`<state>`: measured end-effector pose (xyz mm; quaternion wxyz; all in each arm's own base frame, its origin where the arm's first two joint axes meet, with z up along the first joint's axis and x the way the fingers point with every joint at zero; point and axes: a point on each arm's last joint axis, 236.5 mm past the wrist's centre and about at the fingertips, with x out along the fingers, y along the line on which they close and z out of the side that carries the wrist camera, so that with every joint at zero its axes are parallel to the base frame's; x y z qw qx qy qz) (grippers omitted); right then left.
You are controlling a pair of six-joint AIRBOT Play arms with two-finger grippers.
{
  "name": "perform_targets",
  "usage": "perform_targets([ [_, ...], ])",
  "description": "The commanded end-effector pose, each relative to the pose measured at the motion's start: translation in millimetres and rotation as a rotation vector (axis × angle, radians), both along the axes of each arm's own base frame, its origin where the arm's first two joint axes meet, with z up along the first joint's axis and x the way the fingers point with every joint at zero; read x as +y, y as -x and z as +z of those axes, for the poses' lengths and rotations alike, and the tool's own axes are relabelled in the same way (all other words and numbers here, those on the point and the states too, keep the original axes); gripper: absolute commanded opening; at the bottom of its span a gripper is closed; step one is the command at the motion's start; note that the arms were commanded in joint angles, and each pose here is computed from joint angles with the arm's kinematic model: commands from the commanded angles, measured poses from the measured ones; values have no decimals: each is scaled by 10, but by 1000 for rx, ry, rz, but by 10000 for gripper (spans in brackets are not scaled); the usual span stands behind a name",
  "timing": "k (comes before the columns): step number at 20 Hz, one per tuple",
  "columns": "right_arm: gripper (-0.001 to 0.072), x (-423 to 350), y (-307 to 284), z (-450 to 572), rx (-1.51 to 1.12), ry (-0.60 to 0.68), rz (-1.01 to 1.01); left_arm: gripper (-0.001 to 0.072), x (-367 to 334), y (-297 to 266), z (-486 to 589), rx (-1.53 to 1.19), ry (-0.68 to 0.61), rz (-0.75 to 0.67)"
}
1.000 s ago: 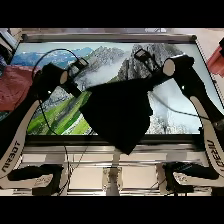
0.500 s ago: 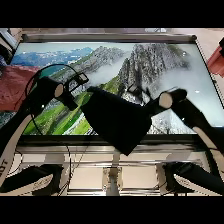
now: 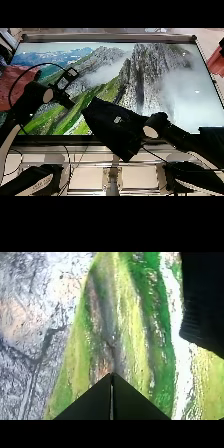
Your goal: Fold the clothes and pants, and hang the long-sleeved shirts on hangers.
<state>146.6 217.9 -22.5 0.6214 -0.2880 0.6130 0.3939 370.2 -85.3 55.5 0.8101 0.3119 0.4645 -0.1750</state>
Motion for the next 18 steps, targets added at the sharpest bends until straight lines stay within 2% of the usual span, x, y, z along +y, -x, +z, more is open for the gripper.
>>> perform_targets([
  [1, 49, 64, 307, -87, 97, -10, -31, 24, 25, -11, 56, -19, 34, 46],
  [2, 133, 118, 353, -73, 118, -33, -38, 24, 27, -11, 55, -19, 39, 56],
  [4, 229, 177, 418, -46, 149, -57, -46, 24, 28, -10, 55, -19, 49, 73],
  [5, 301, 172, 452, -38, 163, -54, -45, 24, 29, -9, 54, -18, 55, 84],
  [8, 507, -35, 589, -17, 218, 31, -23, 24, 50, 36, 28, 3, 49, 93],
  [10, 511, -261, 504, 57, 169, 114, -25, 25, 71, 69, 8, 19, 47, 107],
  [11, 517, -328, 379, 124, 95, 117, -40, 25, 98, 78, 0, 25, 53, 129],
  [13, 518, -459, 125, 312, -47, 82, -125, 25, 200, 95, -29, 39, 67, 190],
  [15, 525, -610, -132, 533, -136, -13, -265, 25, 345, 148, -131, 67, 73, 252],
  [17, 670, -866, -445, 698, -229, -104, -452, 25, 449, 275, -287, 114, 104, 302],
  [18, 678, -1016, -558, 715, -250, -129, -542, 34, 498, 355, -370, 138, 121, 328],
])
